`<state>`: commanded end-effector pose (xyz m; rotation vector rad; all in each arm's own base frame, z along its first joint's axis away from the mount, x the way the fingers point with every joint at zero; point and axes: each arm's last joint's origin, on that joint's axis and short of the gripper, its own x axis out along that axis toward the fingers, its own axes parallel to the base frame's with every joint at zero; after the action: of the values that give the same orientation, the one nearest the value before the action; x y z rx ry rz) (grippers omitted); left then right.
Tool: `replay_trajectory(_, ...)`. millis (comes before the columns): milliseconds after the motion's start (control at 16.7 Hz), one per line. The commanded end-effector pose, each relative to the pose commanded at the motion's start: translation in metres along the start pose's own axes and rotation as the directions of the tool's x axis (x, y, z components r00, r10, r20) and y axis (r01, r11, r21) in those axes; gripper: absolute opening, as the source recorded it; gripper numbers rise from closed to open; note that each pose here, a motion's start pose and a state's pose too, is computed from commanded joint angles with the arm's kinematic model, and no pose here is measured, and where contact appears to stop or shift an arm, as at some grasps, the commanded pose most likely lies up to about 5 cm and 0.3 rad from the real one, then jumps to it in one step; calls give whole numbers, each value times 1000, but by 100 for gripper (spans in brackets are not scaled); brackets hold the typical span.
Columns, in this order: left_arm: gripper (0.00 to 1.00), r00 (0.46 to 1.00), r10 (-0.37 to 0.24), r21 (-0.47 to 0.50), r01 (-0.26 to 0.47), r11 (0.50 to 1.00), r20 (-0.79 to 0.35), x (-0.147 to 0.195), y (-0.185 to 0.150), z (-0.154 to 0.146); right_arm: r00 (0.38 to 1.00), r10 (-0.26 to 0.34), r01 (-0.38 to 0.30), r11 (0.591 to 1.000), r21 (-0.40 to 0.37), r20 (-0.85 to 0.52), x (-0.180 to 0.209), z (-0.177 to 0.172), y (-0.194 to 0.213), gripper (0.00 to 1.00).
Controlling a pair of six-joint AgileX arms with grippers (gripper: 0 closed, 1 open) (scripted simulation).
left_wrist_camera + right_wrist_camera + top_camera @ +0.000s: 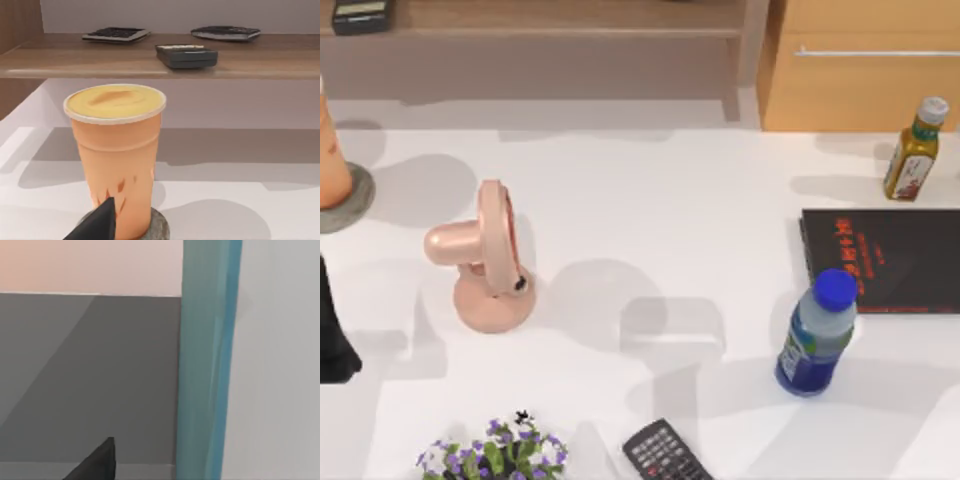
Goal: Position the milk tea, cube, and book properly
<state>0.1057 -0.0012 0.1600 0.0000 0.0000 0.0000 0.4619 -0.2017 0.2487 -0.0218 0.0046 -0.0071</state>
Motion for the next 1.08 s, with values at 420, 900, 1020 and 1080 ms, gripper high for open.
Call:
replay_trajectory(420, 100, 1000, 0, 0, 0, 1000, 0, 0, 0, 0, 1000, 0, 0, 1000, 0, 0, 0, 0, 0, 62)
replay_trajectory(900, 100, 1000, 0, 0, 0, 1000, 0, 0, 0, 0, 1000, 0, 0, 1000, 0, 0, 0, 0, 0, 2)
replay_trajectory(1020, 100, 1000, 0, 0, 0, 1000, 0, 0, 0, 0, 1000, 0, 0, 1000, 0, 0, 0, 0, 0, 0)
replay_trajectory(1080, 100, 1000, 0, 0, 0, 1000, 0, 0, 0, 0, 1000, 0, 0, 1000, 0, 0, 0, 0, 0, 0)
